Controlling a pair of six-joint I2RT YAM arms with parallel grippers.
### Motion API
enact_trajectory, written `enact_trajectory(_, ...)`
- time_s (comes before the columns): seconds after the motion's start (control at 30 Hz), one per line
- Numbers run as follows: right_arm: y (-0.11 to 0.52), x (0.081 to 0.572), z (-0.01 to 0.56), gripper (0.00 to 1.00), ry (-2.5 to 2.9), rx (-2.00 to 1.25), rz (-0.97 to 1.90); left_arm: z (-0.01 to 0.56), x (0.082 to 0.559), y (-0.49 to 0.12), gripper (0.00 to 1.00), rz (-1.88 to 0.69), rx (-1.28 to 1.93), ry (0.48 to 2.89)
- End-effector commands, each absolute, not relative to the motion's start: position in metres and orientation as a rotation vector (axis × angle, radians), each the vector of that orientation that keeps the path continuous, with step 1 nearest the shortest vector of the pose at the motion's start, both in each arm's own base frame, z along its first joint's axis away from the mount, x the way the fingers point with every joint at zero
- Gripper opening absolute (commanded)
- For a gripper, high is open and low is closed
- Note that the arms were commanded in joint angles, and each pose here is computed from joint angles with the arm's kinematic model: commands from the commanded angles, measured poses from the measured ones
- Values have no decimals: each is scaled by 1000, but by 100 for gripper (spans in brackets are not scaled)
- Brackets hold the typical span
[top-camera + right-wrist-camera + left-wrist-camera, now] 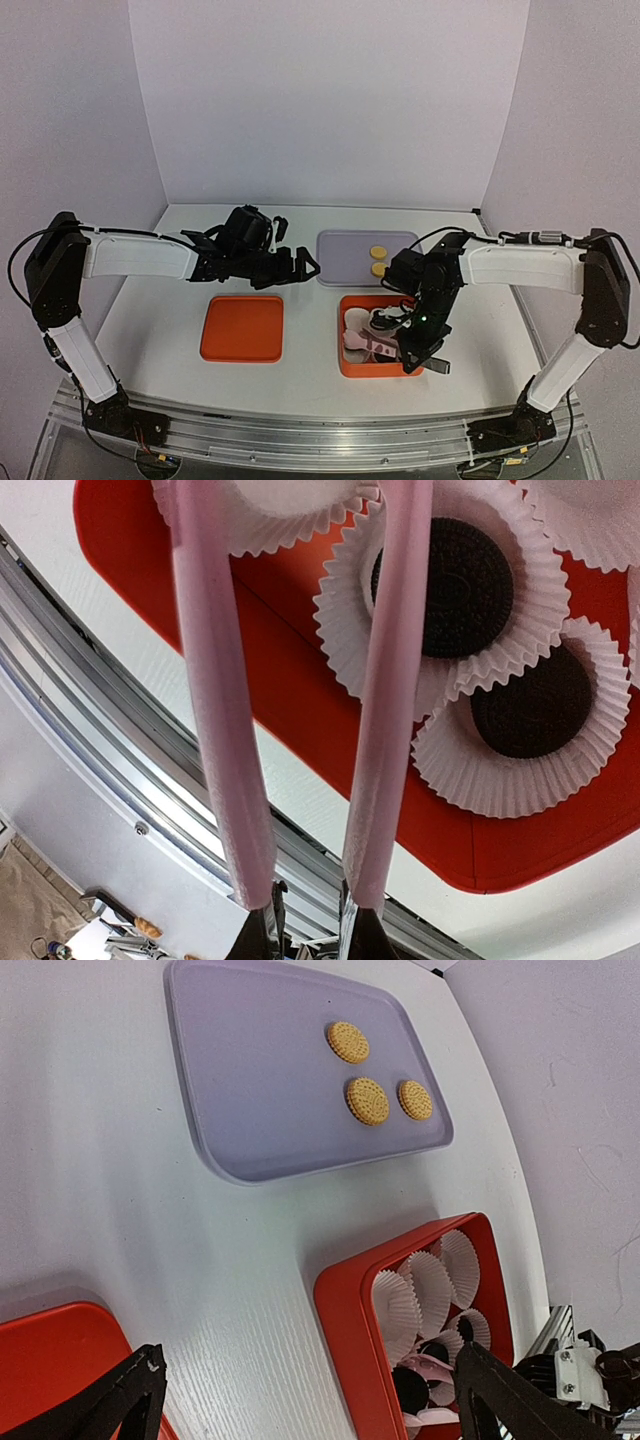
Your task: Pack the cookies
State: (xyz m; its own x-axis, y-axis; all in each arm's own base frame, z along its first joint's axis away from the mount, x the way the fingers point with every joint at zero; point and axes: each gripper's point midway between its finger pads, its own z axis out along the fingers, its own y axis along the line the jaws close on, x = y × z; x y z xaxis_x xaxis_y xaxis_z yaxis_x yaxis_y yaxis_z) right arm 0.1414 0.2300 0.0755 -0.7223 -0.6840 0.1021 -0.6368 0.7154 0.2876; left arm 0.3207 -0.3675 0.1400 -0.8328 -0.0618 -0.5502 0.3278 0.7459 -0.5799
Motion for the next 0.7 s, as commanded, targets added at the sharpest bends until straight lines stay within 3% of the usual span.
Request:
enact_trajectory(0.0,245,148,81,5,-2732,1095,-408,157,322,-372,100,-977,204,2346)
enact_trajectory(0.33,247,145,84,25,-2727,1089,-444,156,323,-374,100,-982,206,2349)
enact_trajectory(0.67,249,146,87,30,-2742,1074,-453,155,323,-376,100,-987,216,2353)
